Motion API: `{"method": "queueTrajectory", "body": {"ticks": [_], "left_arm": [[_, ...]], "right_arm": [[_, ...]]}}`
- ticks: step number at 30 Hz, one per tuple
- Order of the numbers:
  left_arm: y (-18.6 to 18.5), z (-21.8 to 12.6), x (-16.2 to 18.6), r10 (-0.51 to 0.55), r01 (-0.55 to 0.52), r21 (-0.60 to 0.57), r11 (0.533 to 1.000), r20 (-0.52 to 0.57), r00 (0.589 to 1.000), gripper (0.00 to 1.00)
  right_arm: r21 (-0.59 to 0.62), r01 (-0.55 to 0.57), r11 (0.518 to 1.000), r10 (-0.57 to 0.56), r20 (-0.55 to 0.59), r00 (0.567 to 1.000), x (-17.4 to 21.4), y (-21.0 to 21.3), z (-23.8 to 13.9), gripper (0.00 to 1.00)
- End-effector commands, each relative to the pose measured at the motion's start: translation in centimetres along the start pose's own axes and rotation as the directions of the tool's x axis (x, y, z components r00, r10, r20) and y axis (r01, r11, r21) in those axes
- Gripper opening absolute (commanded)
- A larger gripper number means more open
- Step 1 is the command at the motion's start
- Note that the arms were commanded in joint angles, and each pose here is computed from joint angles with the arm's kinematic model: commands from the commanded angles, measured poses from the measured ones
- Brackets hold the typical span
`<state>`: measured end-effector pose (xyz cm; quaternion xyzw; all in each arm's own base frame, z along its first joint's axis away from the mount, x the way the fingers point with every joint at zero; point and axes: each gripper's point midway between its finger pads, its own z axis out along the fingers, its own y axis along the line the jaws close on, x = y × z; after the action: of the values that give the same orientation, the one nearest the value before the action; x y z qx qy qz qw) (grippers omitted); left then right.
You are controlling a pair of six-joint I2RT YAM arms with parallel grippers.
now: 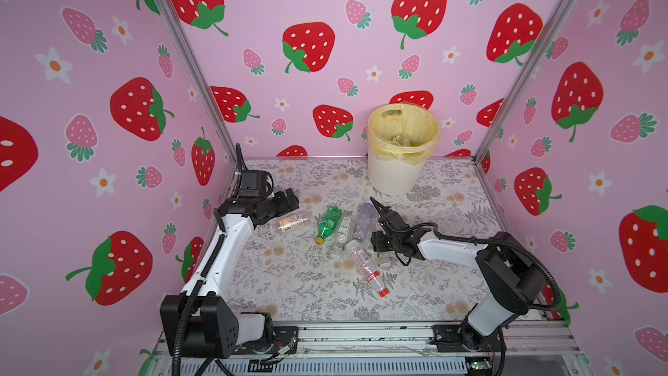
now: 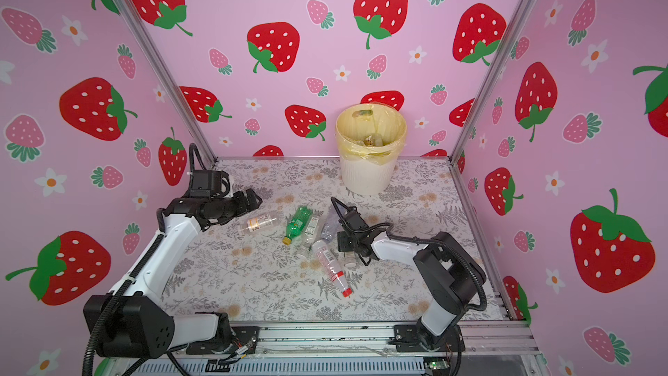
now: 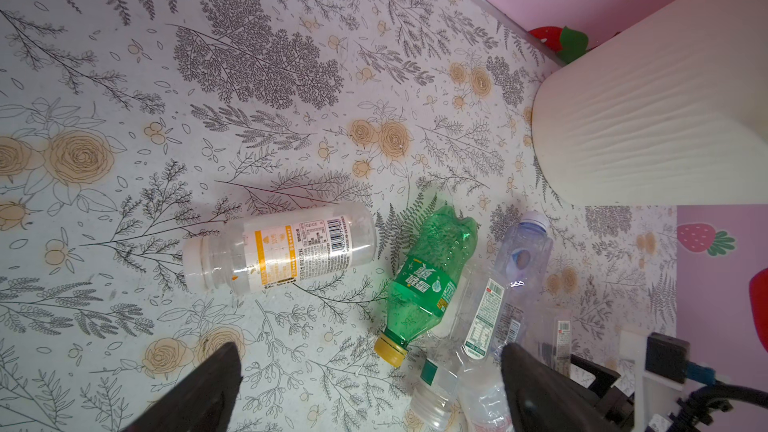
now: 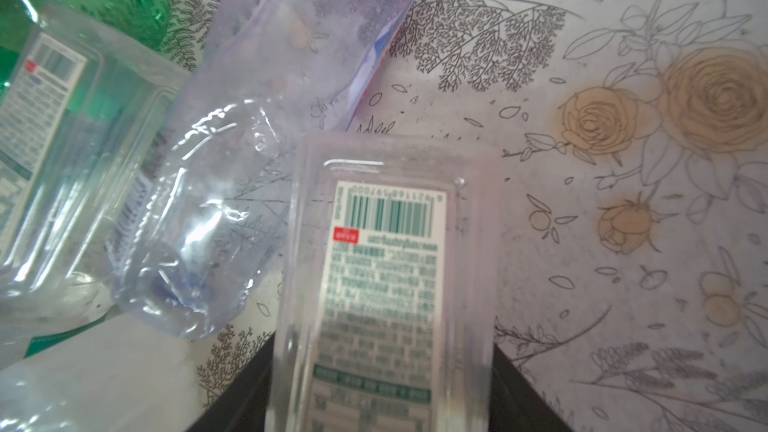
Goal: Throw the plastic bottles in the bin
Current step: 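Lower the right gripper onto the clear bottle with a green-white label, then close the right gripper on the green-white-labelled bottle and lift it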
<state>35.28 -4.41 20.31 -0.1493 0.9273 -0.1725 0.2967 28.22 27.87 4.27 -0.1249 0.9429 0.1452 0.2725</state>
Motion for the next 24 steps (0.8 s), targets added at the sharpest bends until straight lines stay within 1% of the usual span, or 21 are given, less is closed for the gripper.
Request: {"method": "queueTrajectory", "body": {"ticks": [1, 9, 14, 24], "left_arm": [[0.0, -0.1, 0.3, -0.003, 0.003, 0.012, 1.000, -0.010, 1.000, 0.99], [-0.1, -0.1, 0.4, -0.005, 0.005, 0.016, 1.000, -0.011, 1.000, 0.99], [-0.1, -0.1, 0.4, -0.006, 0.006, 0.019, 1.000, -0.013, 1.000, 0.99], [0.1, -0.4, 0.2, -0.002, 0.002, 0.002, 1.000, -0.008, 1.000, 0.99]], "right_arm": [[0.026, 0.003, 1.000, -0.003, 0.014, 1.000, -0.2, -0.4, -0.8, 0.64], [0.044, -0.008, 0.999, 0.006, 0.043, 0.999, -0.4, -1.0, -2.3, 0.64], [0.018, -0.021, 1.000, 0.019, 0.090, 0.996, -1.6, -0.7, -4.2, 0.64], [0.018, -0.039, 0.999, 0.036, 0.158, 0.987, -3.0, -1.0, -6.8, 0.64]]}}
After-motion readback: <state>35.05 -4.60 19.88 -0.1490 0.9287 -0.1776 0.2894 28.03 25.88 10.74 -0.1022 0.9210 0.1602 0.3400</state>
